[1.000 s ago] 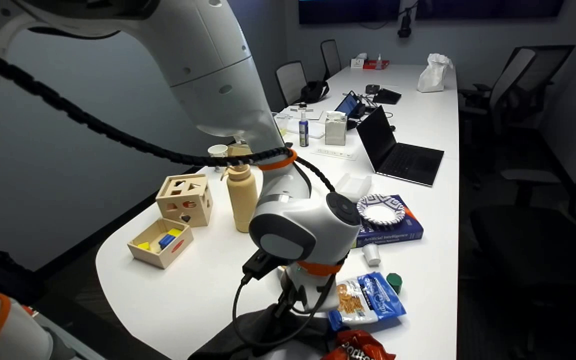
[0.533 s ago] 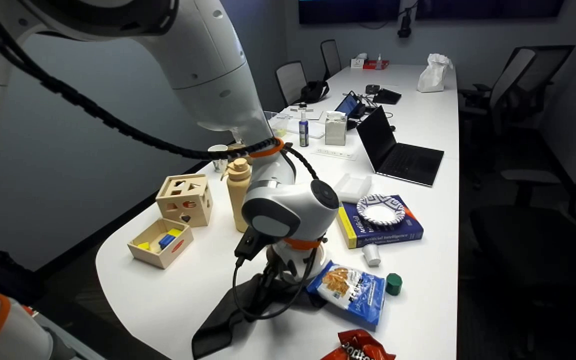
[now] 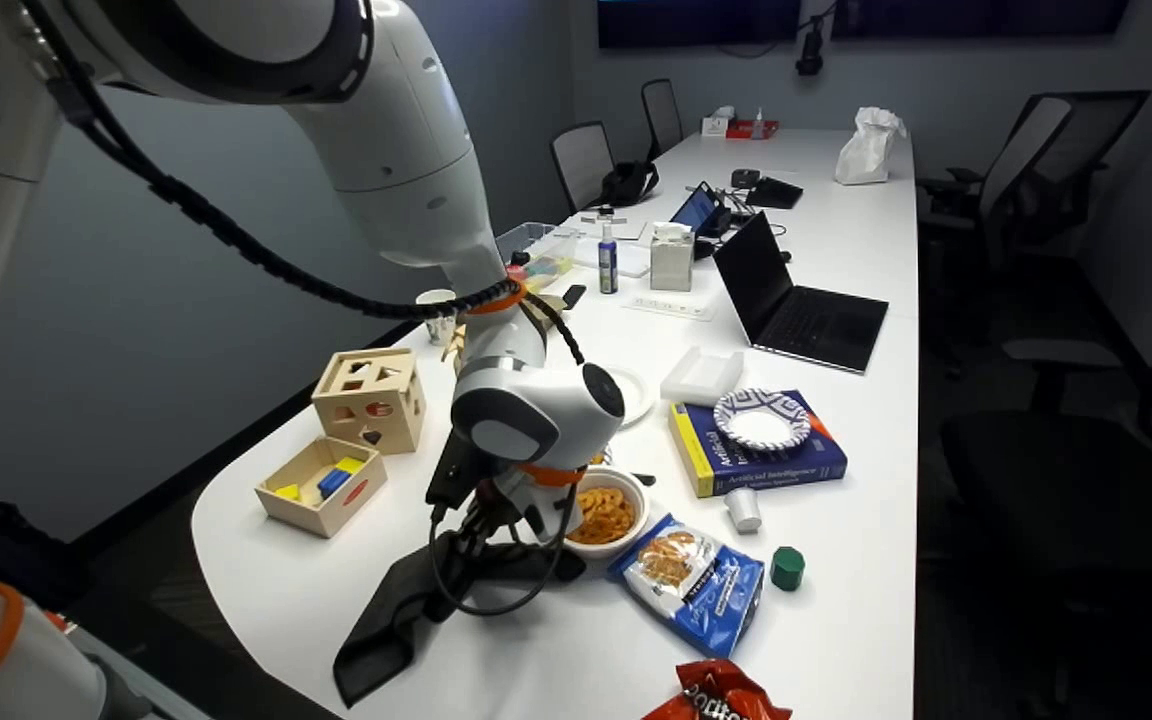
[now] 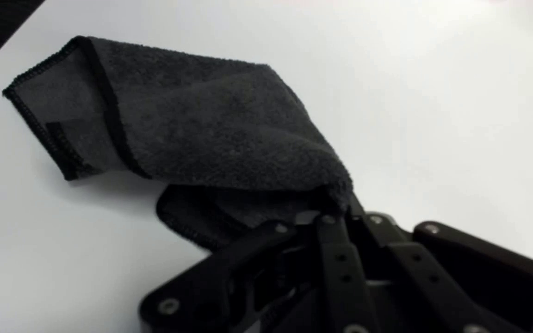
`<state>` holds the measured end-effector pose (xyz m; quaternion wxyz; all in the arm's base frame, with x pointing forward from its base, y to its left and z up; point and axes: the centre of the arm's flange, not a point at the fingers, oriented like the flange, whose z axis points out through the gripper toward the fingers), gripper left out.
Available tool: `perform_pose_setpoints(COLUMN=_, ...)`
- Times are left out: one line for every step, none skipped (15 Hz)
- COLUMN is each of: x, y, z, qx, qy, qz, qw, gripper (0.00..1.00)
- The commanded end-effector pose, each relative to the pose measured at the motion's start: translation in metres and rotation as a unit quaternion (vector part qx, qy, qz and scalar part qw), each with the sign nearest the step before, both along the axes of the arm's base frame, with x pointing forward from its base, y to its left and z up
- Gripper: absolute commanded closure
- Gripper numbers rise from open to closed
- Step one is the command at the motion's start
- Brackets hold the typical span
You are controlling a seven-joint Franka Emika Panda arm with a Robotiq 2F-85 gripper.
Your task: Use the black towel to clean the table
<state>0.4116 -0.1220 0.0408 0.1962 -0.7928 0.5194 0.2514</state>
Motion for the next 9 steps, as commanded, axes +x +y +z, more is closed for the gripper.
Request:
perform_pose_setpoints(x=-0.009, y=0.026, z=0.014, qx=0.020, qy=-0.022, qz=0.035, qw=0.9989, gripper=0.99)
perform_pose_setpoints(x=-0.003, y=0.034, z=0.014, qx=0.015, qy=-0.036, qz=0.059, qw=0.9975, gripper=0.99)
perform_pose_setpoints(x=0.003, y=0.042, z=0.012, qx=0.013, qy=-0.044, qz=0.082, qw=0.9956, gripper=0.99)
perform_pose_setpoints(x=0.012, y=0.052, z=0.008, qx=0.024, qy=-0.060, qz=0.111, qw=0.9917, gripper=0.99)
perform_pose_setpoints(x=0.019, y=0.064, z=0.005, qx=0.035, qy=-0.070, qz=0.136, qw=0.9876, gripper=0.99)
perform_pose_setpoints(x=0.024, y=0.076, z=0.003, qx=0.048, qy=-0.078, qz=0.161, qw=0.9827, gripper=0.99)
perform_pose_setpoints(x=0.029, y=0.088, z=0.001, qx=0.063, qy=-0.086, qz=0.183, qw=0.9774, gripper=0.99)
perform_pose_setpoints(x=0.033, y=0.100, z=-0.002, qx=0.076, qy=-0.091, qz=0.206, qw=0.9714, gripper=0.99)
perform_pose_setpoints(x=0.033, y=0.109, z=-0.003, qx=0.088, qy=-0.094, qz=0.228, qw=0.9650, gripper=0.99)
